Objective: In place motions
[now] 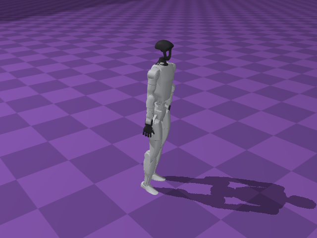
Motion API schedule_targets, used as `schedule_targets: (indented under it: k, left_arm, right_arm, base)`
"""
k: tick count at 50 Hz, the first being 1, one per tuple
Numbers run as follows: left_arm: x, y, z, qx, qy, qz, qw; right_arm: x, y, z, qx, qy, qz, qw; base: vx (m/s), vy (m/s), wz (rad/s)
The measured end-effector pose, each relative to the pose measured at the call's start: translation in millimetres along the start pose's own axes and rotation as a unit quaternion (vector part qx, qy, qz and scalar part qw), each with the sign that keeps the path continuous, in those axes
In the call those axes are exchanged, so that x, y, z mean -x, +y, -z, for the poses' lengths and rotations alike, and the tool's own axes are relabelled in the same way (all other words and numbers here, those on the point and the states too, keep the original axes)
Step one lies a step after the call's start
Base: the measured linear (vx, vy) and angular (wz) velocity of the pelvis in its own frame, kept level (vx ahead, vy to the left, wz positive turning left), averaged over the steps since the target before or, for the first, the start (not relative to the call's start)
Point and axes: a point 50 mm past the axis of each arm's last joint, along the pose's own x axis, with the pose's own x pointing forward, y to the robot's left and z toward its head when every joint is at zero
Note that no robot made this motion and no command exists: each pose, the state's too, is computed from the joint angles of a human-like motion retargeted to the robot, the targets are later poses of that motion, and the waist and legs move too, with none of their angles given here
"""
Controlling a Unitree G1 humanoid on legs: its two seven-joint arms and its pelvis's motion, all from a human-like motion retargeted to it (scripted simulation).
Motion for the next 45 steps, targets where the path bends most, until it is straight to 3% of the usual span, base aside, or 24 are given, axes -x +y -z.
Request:
schedule_targets:
  k: [14, 28, 37, 45]
  left_arm:
    - [1, 3, -12, 0.029, -0.028, 0.004, 0.999]
    - [2, 3, -14, 0.014, -0.025, 0.006, 1.000]
    - [10, 47, -5, -0.066, 0.024, -0.070, 0.995]
    - [11, 57, -1, -0.051, 0.026, -0.076, 0.995]
  right_arm:
    - [2, -3, -15, 0.032, -0.023, -0.004, 0.999]
    - [10, -18, -50, 0.072, -0.076, 0.017, 0.994]
    - [11, -14, -58, 0.078, -0.089, 0.011, 0.993]
    - [15, -41, -45, 0.089, -0.038, 0.067, 0.993]
  base:
    - [-0.03, 0.00, 0.00]
    - [-0.10, 0.12, -1.25]
    - [-0.21, 0.40, -2.24]
    - [-0.35, 0.58, -3.11]
